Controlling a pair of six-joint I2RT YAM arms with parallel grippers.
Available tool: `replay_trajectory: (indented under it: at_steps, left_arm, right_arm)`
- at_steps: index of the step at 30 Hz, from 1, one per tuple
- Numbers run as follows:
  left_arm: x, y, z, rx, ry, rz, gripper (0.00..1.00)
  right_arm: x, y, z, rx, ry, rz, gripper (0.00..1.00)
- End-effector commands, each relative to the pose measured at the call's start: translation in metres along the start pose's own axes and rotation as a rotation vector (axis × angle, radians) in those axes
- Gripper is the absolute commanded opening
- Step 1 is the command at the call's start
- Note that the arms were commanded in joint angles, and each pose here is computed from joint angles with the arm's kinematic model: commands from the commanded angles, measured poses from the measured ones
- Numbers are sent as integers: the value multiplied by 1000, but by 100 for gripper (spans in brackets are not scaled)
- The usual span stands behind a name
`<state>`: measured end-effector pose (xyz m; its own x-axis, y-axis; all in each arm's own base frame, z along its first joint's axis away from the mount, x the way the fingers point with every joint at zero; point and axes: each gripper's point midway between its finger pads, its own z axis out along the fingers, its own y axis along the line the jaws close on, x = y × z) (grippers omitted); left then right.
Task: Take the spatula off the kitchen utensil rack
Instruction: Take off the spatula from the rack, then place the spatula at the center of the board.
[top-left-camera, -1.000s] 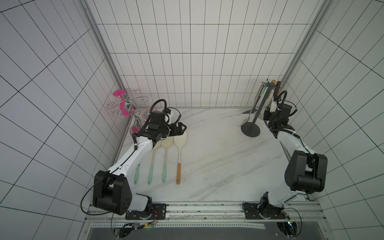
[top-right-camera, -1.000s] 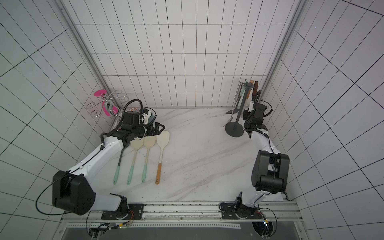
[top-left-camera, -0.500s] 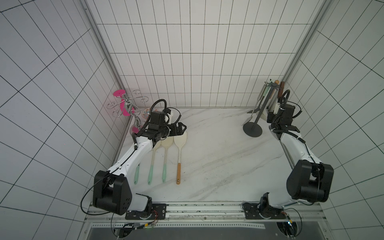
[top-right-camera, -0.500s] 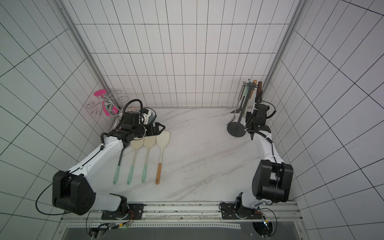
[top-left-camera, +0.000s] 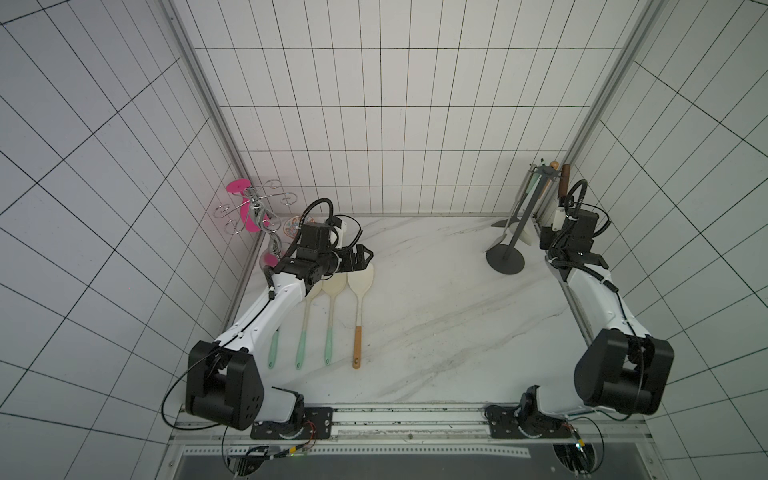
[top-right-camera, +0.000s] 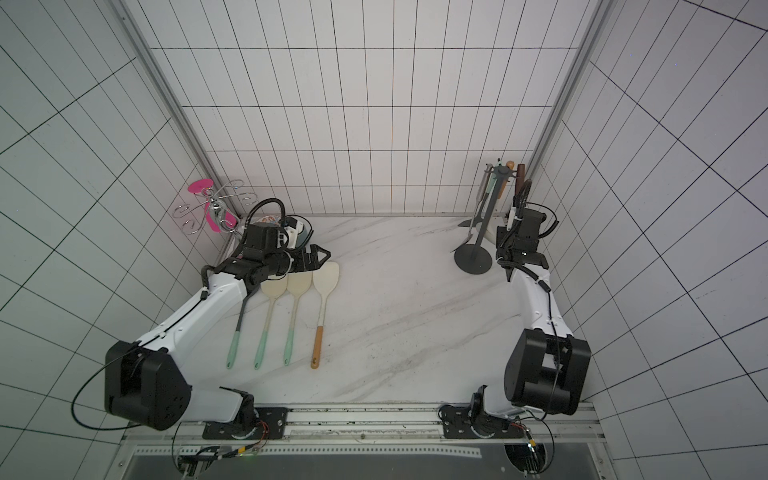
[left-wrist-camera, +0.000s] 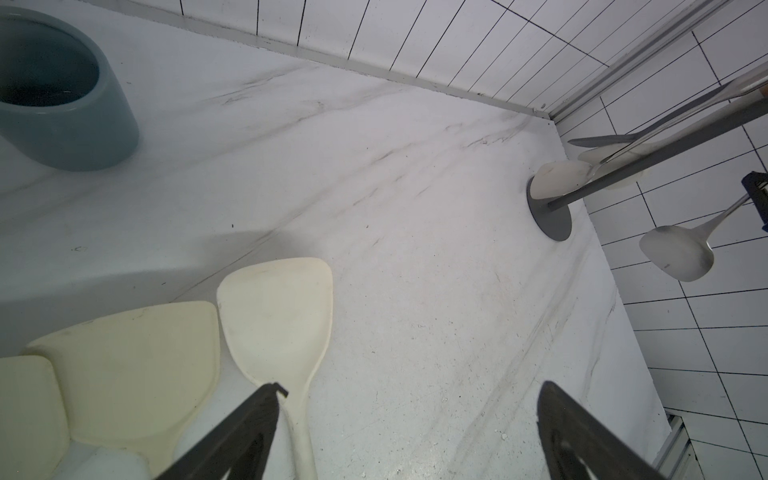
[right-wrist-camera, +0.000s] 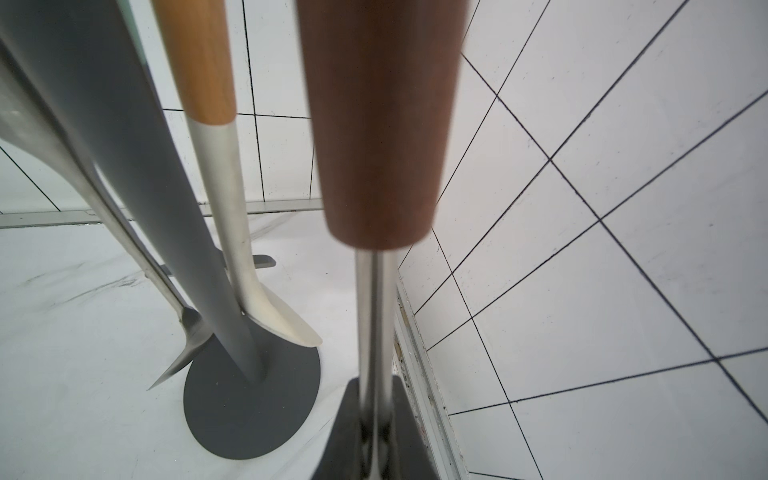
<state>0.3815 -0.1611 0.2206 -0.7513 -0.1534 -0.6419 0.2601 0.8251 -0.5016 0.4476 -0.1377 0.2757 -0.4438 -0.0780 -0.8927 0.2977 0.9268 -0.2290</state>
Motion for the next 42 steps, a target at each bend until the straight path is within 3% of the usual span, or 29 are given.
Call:
replay_trajectory:
  at_steps: [1, 5, 10, 21, 26, 32, 42]
  left_arm:
    - [-1, -3, 2, 17, -10, 14, 98]
    - [-2, -2, 1, 11, -14, 17, 98]
    - [-2, 0, 2, 6, -14, 19, 98]
    - [-10, -14, -13, 40, -57, 37, 98]
    - [-13, -25, -22, 63, -85, 64, 98]
    - [-16, -41, -30, 123, -105, 86, 98]
    - [-14, -65, -36, 216, -123, 123, 98]
  right_arm:
    - [-82, -23, -31, -54, -277, 69, 0]
    - [-83, -13, -25, -131, -286, 101, 0]
    - [-76, -32, -20, -21, -252, 162, 0]
    - [-54, -39, -65, 14, -279, 245, 0]
    - [-42, -11, -87, -138, -301, 346, 0]
    - [-32, 56, -108, -405, -281, 360, 0]
    - [-19, 192, -146, -807, -228, 15, 0]
